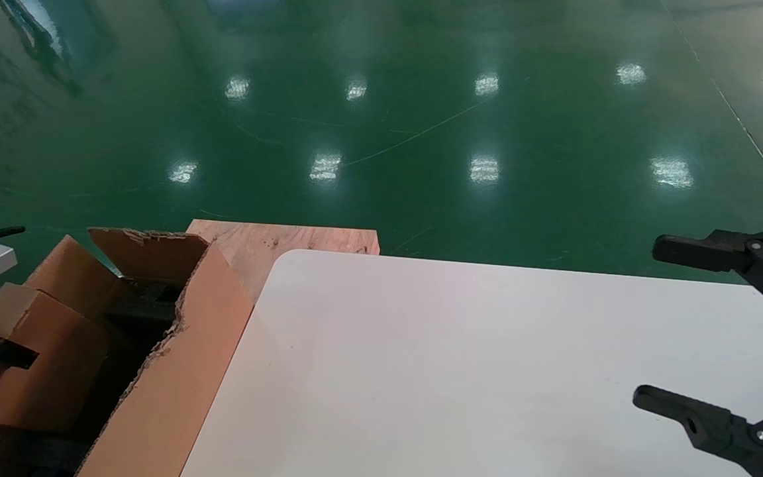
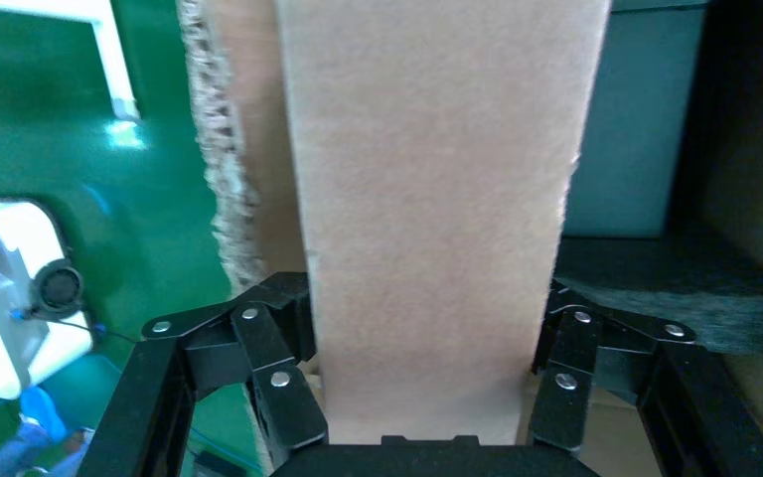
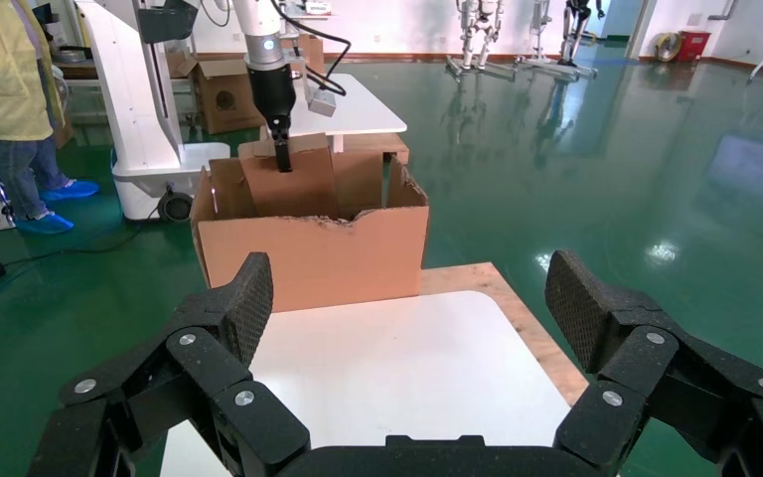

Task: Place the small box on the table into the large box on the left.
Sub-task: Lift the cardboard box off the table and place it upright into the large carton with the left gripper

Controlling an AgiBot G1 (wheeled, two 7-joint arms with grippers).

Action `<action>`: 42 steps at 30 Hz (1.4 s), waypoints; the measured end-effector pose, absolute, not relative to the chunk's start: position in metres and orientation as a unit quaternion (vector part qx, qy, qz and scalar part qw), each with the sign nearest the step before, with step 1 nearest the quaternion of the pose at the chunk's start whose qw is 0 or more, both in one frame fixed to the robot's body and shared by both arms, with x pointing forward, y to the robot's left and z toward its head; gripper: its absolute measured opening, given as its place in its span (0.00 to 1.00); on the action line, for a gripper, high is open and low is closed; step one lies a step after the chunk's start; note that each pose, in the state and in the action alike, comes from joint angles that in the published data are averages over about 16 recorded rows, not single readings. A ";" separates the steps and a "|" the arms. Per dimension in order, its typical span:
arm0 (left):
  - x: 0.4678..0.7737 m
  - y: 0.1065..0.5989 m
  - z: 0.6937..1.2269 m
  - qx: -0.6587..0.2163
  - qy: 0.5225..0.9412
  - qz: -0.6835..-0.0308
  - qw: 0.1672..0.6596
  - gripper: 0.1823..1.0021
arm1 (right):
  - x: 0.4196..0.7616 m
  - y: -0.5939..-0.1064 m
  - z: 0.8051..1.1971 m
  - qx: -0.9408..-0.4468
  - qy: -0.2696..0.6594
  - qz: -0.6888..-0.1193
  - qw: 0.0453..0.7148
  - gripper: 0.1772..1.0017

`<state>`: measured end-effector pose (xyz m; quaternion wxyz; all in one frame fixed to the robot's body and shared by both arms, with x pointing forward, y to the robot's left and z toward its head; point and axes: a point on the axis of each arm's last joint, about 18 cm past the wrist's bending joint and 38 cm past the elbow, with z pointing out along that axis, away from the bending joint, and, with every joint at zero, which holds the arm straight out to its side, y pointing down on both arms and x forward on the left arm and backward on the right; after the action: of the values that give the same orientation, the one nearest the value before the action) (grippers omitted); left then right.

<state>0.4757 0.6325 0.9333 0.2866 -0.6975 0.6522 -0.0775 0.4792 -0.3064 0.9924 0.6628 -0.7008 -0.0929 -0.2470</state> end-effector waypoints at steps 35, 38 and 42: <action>0.466 0.645 0.918 -0.714 0.643 -0.043 0.274 0.13 | 0.479 -0.306 0.992 -0.701 -0.093 -0.247 0.663 1.00; 0.466 0.645 0.918 -0.714 0.643 -0.043 0.274 0.14 | 0.479 -0.306 0.992 -0.701 -0.093 -0.247 0.663 1.00; 0.466 0.645 0.918 -0.714 0.643 -0.042 0.274 0.16 | 0.479 -0.306 0.992 -0.701 -0.093 -0.247 0.663 1.00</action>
<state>0.4658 0.6453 0.9181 0.2741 -0.7140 0.6429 -0.0419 0.4793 -0.3065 0.9924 0.6629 -0.7007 -0.0926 -0.2470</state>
